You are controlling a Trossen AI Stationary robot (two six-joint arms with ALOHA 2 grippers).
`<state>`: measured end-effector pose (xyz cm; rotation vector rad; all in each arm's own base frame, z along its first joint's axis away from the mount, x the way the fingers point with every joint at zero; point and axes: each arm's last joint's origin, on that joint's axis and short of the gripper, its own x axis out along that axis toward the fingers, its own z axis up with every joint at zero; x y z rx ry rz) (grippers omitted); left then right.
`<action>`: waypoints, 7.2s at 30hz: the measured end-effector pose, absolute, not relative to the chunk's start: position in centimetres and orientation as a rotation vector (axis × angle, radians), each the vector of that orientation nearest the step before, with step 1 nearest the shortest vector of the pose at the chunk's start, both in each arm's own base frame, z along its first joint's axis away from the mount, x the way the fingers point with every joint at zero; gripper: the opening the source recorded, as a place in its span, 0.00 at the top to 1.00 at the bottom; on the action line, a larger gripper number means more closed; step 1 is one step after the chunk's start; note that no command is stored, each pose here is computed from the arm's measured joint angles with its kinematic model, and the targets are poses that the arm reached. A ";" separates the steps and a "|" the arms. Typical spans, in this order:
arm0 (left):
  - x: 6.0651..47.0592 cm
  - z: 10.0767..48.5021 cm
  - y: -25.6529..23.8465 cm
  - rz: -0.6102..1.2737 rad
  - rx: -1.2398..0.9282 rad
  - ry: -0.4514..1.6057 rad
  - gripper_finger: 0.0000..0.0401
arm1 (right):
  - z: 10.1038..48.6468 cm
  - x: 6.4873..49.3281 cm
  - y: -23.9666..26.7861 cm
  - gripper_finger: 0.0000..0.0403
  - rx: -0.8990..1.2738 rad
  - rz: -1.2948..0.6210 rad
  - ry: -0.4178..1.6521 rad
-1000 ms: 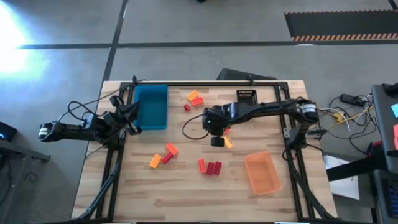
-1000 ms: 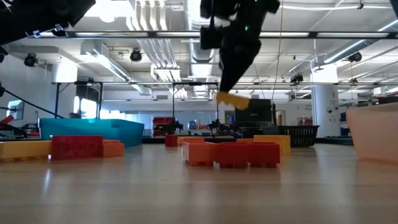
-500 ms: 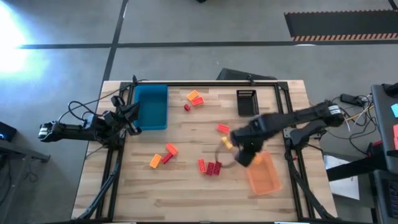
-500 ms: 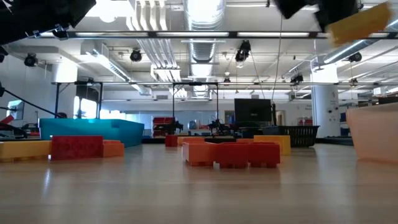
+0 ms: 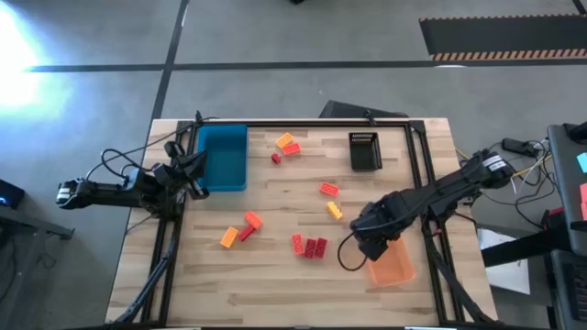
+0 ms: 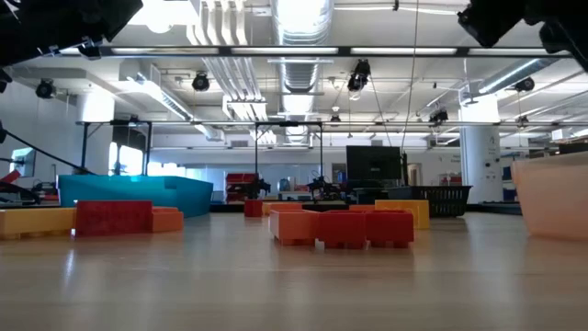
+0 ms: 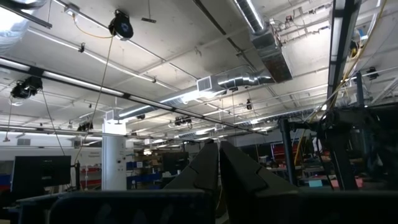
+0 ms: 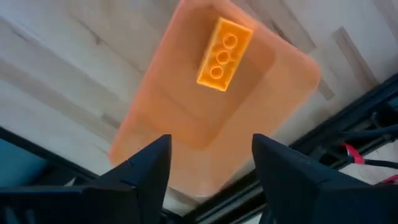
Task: Sort & place blocks by color
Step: Put the red game piece into the blue bin, then put the yellow game piece into the orange bin
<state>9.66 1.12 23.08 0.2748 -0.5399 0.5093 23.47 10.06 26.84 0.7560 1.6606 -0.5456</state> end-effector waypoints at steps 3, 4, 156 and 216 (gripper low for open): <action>9.7 23.1 1.1 0.509 0.275 -0.540 1.00 | 27.5 23.9 9.8 0.44 0.694 -0.564 1.549; 9.7 23.1 1.1 0.509 0.275 -0.539 1.00 | 27.8 24.2 9.8 0.44 0.659 -0.573 1.485; 33.5 16.8 18.1 -0.077 0.620 1.291 0.86 | 25.2 20.7 -2.6 0.69 -0.357 -0.230 0.068; 16.7 20.5 12.9 1.020 -0.246 1.289 0.63 | 25.4 20.7 -2.6 0.69 -0.260 -0.233 0.052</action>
